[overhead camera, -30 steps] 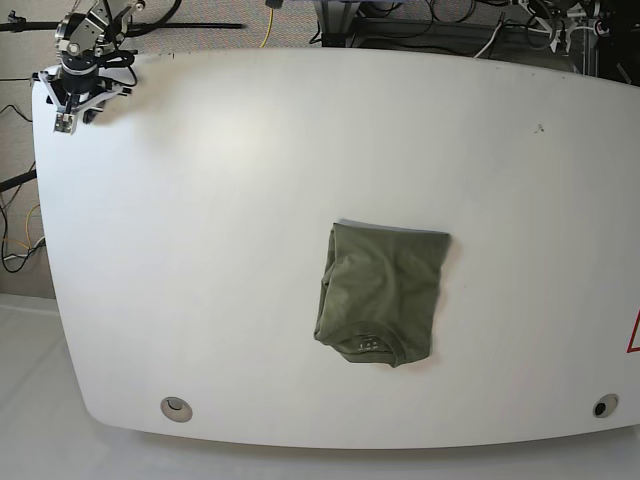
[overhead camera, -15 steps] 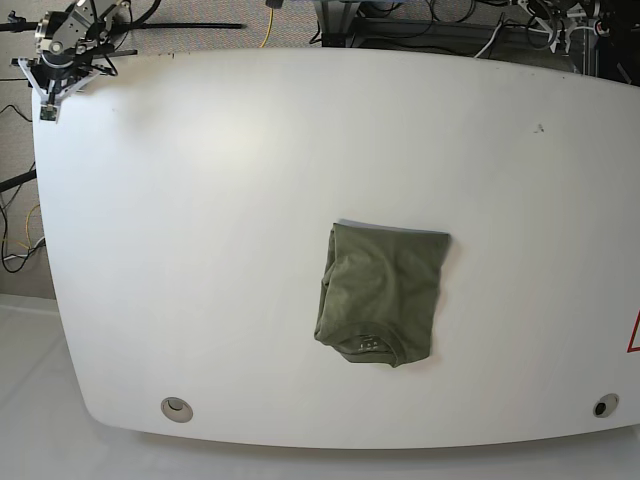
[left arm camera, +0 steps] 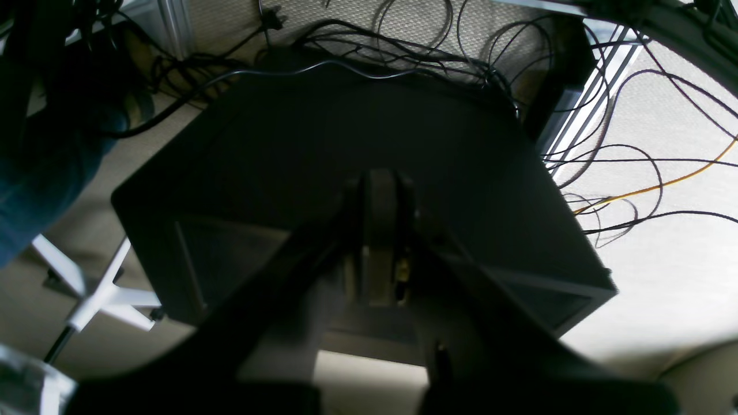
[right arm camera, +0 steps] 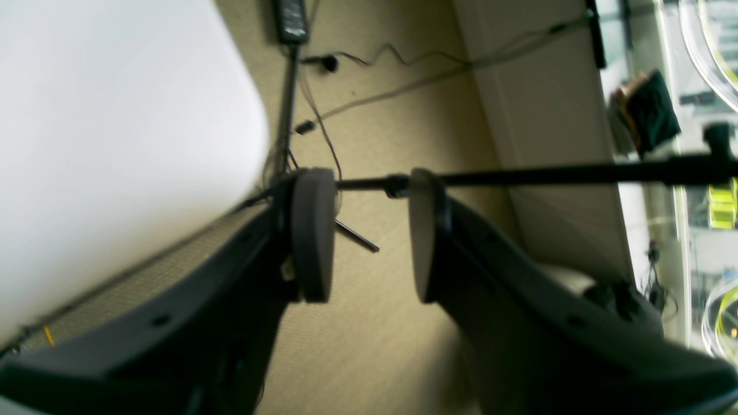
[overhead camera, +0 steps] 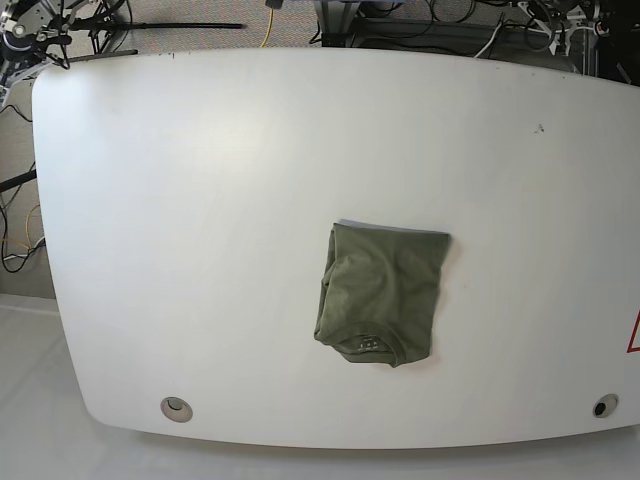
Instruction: Fold the T-shirt properly
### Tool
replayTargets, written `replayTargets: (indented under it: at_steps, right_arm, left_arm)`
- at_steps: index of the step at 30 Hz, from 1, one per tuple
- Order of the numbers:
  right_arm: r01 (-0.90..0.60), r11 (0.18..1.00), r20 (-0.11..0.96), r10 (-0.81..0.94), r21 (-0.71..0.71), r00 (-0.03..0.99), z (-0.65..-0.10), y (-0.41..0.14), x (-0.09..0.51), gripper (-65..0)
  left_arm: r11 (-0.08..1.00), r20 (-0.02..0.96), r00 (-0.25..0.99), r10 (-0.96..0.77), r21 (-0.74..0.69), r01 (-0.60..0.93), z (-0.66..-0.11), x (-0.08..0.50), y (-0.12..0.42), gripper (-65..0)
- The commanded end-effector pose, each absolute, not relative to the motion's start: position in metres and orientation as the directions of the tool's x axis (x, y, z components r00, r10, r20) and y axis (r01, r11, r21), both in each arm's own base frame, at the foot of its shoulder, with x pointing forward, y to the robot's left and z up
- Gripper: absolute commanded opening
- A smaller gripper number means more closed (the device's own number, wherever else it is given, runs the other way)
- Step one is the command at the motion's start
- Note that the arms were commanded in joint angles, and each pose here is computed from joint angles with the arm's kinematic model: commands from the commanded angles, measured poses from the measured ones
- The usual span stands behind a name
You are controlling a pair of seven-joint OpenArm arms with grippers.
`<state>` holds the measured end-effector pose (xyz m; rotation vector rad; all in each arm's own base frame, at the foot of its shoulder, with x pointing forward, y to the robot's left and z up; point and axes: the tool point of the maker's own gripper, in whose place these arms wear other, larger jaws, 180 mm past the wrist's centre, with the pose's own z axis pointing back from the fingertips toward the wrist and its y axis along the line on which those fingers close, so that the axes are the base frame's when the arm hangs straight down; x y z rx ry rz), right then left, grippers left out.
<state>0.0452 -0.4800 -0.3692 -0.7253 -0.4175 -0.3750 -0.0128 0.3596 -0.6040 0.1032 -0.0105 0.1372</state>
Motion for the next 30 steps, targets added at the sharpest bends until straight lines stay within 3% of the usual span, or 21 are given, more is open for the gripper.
replayTargets:
  at_steps: [1, 11, 19, 30]
  right_arm:
    - [0.473, 0.673, 0.467, -0.209, -0.568, 0.859, -0.372, -0.488, 0.031, -44.1]
    - [0.475, 0.743, 0.268, -0.393, -0.472, 0.880, -0.468, -0.461, -0.036, -44.1]
    - [0.534, 0.793, 0.142, -0.516, -0.293, 0.845, -0.547, -0.409, -0.080, -44.1]
    - [0.572, 0.817, 0.020, -0.572, -0.066, 0.820, -0.606, -0.329, -0.092, -44.1]
  left_arm:
    - [0.983, 0.023, 0.992, 0.128, 0.130, -0.130, -0.599, -0.011, 0.373, -65.0]
    - [0.986, 0.038, 0.994, 0.102, 0.126, -0.106, -0.600, 0.005, 0.371, -65.0]
    - [0.990, 0.024, 0.997, 0.067, 0.123, -0.070, -0.601, 0.006, 0.369, -65.0]
    - [0.991, 0.021, 0.998, 0.065, 0.114, -0.066, -0.602, 0.005, 0.365, -65.0]
